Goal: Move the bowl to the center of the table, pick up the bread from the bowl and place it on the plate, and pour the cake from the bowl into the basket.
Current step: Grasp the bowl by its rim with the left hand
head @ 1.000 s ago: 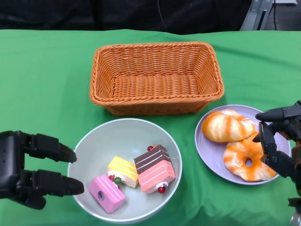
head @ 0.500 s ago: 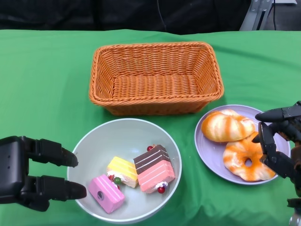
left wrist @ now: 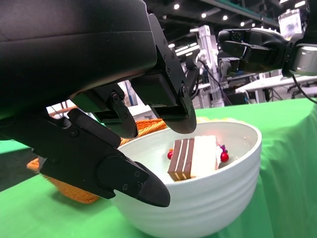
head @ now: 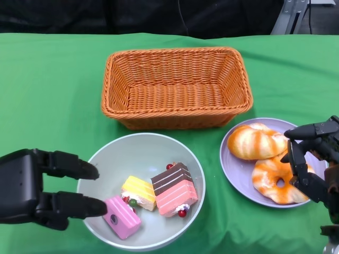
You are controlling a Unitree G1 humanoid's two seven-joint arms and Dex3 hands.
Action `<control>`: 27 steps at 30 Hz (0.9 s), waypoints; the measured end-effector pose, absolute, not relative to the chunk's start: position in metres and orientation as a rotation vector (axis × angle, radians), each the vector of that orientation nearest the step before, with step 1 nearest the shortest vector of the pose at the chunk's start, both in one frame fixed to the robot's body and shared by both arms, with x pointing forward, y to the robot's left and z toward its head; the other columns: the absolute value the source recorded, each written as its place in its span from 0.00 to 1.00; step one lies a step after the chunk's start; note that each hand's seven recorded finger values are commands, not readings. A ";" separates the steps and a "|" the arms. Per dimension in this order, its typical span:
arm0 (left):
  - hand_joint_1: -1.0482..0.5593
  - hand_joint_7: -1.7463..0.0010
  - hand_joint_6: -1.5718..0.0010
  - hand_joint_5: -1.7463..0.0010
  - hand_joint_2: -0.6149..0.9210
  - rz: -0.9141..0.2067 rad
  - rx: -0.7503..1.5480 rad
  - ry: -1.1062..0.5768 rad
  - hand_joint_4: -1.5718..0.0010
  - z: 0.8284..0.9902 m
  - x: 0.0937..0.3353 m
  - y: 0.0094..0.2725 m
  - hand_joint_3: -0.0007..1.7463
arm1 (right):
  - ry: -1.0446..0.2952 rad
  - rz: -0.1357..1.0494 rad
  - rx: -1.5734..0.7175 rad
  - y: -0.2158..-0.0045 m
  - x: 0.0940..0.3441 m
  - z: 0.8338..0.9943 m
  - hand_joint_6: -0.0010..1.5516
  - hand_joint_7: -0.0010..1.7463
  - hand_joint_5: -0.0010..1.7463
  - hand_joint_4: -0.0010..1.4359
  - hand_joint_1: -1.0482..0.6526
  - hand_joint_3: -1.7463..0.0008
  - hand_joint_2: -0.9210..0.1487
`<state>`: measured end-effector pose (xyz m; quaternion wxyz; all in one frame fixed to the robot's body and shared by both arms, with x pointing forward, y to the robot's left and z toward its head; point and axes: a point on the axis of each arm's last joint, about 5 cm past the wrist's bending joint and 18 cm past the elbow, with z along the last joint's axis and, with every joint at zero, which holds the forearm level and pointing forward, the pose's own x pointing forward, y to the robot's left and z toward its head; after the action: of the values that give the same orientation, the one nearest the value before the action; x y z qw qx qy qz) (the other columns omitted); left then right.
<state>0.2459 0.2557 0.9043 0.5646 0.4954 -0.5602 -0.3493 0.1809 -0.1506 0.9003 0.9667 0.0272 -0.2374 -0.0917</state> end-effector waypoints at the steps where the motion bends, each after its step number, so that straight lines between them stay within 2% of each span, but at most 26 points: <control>1: 0.34 0.99 0.41 0.93 0.90 -0.823 1.159 -1.319 0.44 0.903 0.246 0.254 0.01 | -0.482 -0.186 0.054 -0.151 0.180 0.901 0.47 0.65 0.88 0.51 0.50 0.59 0.26; 9: 0.35 0.99 0.40 0.94 0.87 -0.842 1.158 -1.279 0.41 0.905 0.249 0.246 0.00 | -0.488 -0.200 0.040 -0.150 0.177 0.902 0.47 0.65 0.89 0.51 0.50 0.59 0.24; 27: 0.34 0.99 0.37 0.98 0.87 -0.957 1.228 -1.168 0.36 0.912 0.250 0.242 0.00 | -0.488 -0.222 0.045 -0.148 0.175 0.904 0.46 0.66 0.89 0.51 0.51 0.54 0.28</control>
<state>0.2502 0.2420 0.9123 0.5628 0.5214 -0.4962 -0.4065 0.1753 -0.1480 0.9045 0.9640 0.0220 -0.2411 -0.1098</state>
